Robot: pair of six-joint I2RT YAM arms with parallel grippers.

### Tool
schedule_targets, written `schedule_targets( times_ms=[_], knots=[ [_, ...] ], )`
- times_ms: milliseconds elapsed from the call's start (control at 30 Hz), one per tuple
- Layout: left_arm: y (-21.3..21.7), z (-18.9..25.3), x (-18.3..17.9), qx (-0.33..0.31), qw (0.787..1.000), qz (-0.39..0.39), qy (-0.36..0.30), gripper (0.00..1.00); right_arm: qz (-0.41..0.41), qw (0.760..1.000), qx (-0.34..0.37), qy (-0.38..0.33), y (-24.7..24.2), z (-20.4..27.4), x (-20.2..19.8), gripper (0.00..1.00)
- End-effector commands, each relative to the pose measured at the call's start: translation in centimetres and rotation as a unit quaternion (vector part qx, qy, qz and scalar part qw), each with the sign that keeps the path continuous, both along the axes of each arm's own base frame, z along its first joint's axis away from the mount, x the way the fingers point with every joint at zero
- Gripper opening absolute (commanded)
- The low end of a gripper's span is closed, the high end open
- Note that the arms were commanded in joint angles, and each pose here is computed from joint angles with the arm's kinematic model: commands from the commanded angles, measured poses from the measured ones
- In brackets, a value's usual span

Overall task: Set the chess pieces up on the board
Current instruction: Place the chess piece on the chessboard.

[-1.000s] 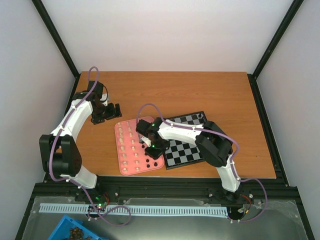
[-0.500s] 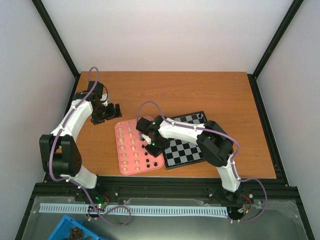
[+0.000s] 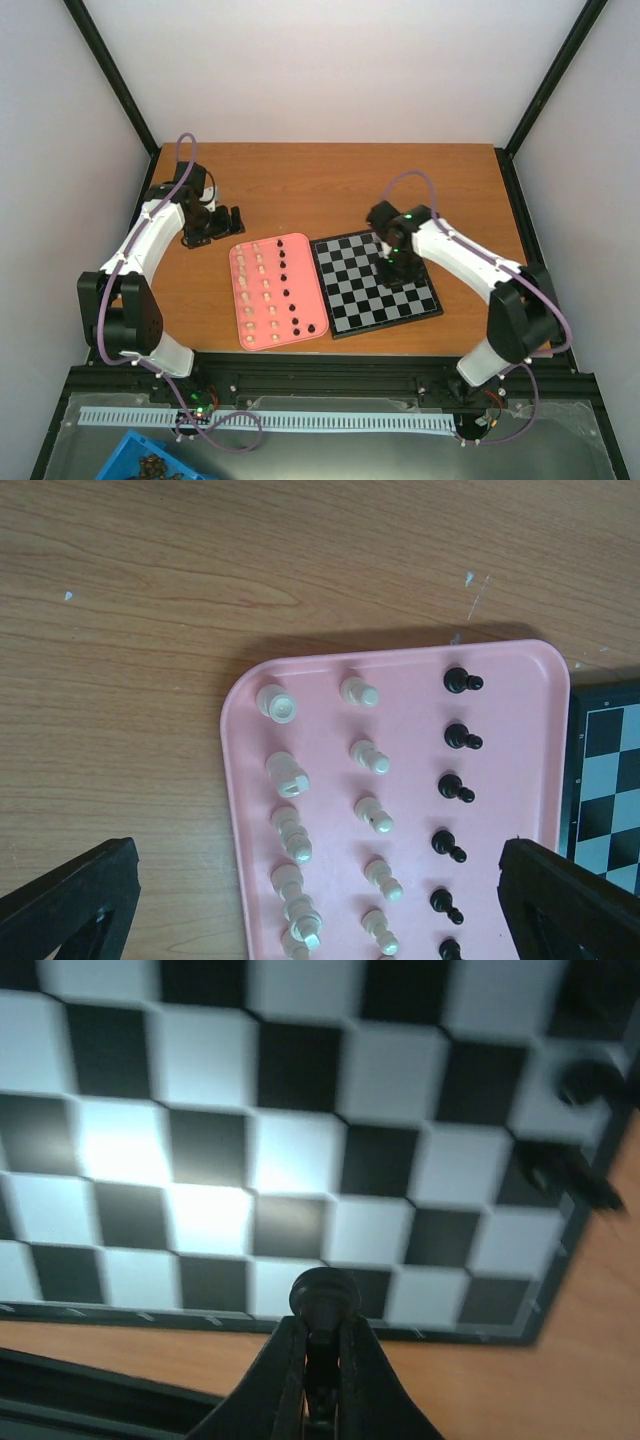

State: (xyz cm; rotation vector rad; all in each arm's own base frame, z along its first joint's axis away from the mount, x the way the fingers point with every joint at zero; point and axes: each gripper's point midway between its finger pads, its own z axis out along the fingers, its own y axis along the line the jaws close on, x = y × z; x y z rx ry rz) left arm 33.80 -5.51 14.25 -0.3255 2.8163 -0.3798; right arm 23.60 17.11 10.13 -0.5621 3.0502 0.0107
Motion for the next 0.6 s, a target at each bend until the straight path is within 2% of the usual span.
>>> schedule_targets(
  times_ms=[0, 200, 567],
  knots=[
    [-0.7, 1.4, 0.6, -0.015, 1.0, 0.001, -0.023, 1.0, -0.087, 0.996, -0.03, 0.019, -5.9, 0.0, -2.2, 0.03],
    [-0.9, 1.2, 0.6, -0.02, 1.0, 0.0, -0.021, 1.0, -0.155, 0.987, -0.021, 0.029, -9.1, -1.0, -3.0, 0.03],
    [-0.7, 1.1, 0.5, -0.014, 1.0, -0.001, -0.021, 1.0, -0.187, 0.982, -0.007, 0.035, -10.9, -3.0, -0.8, 0.03]
  ],
)
